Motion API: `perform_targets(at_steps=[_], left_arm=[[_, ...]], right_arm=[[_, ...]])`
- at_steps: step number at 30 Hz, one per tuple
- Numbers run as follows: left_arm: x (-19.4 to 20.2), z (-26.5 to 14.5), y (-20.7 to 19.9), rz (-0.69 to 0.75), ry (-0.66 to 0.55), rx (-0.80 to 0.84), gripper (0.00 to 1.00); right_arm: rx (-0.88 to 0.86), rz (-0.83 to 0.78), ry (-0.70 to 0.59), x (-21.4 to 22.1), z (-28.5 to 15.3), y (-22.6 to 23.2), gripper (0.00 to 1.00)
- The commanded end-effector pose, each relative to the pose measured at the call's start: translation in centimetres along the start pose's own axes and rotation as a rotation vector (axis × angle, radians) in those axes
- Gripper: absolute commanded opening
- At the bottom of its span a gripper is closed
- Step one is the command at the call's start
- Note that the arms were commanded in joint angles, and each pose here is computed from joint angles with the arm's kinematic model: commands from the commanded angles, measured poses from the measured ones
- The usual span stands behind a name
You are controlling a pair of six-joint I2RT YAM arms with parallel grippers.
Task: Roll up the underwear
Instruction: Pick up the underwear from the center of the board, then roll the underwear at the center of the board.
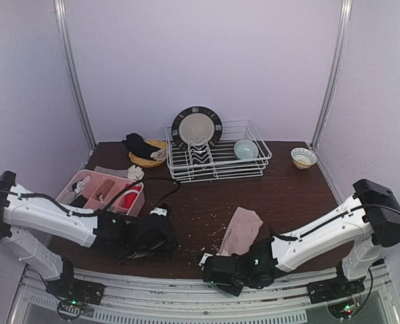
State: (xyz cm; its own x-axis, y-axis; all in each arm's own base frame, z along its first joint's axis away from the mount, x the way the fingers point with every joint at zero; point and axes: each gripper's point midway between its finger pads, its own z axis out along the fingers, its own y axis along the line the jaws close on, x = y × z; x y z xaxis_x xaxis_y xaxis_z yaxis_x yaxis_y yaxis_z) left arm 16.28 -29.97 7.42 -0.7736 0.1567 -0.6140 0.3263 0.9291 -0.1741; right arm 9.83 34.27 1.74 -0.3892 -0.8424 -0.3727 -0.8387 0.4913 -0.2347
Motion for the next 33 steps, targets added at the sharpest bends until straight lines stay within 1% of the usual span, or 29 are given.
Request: perform_targets(at_steps=[1,6,7,10,13,20,23,27,30,33], left_arm=[[0.0,0.2,-0.2,-0.006,-0.005,-0.003,0.52],[-0.1,0.3,-0.3,-0.002,-0.006,-0.007,0.52],[-0.1,0.3,-0.4,0.0,-0.007,-0.005,0.52],[-0.2,0.4,-0.4,0.005,-0.009,-0.008,0.52],[-0.5,0.4,-0.5,0.024,-0.017,-0.011,0.5],[-1.4,0.1,-1.1,0.14,-0.075,0.029,0.49],[-1.5,0.3,-2.6,0.212,-0.088,0.099,0.49],[-1.5,0.2,-5.7,0.333,-0.098,0.234,0.5],[-1.7,0.1,-7.7,0.411,-0.109,0.315,0.53],[-1.8,-0.1,-9.6,0.48,-0.138,0.395,0.6]], right_arm=[[0.002,0.02,0.03,1.4,0.1,-0.1,0.28],[-0.097,0.051,0.001,1.1,-1.1,1.2,0.02],[-0.104,0.058,-0.005,1.0,-1.3,1.2,0.0],[-0.156,0.092,-0.029,0.4,-2.1,1.6,0.0],[-0.242,0.166,-0.04,-0.2,-2.8,1.5,0.0],[-0.417,0.35,-0.056,-0.5,-3.7,-0.4,0.0],[-0.479,0.415,-0.064,-0.3,-3.8,-1.2,0.0],[-0.538,0.499,-0.066,0.1,-3.9,-2.8,0.0],[-0.565,0.545,-0.049,0.7,-3.4,-3.9,0.0],[-0.621,0.583,-0.039,0.8,-3.2,-4.4,0.0]])
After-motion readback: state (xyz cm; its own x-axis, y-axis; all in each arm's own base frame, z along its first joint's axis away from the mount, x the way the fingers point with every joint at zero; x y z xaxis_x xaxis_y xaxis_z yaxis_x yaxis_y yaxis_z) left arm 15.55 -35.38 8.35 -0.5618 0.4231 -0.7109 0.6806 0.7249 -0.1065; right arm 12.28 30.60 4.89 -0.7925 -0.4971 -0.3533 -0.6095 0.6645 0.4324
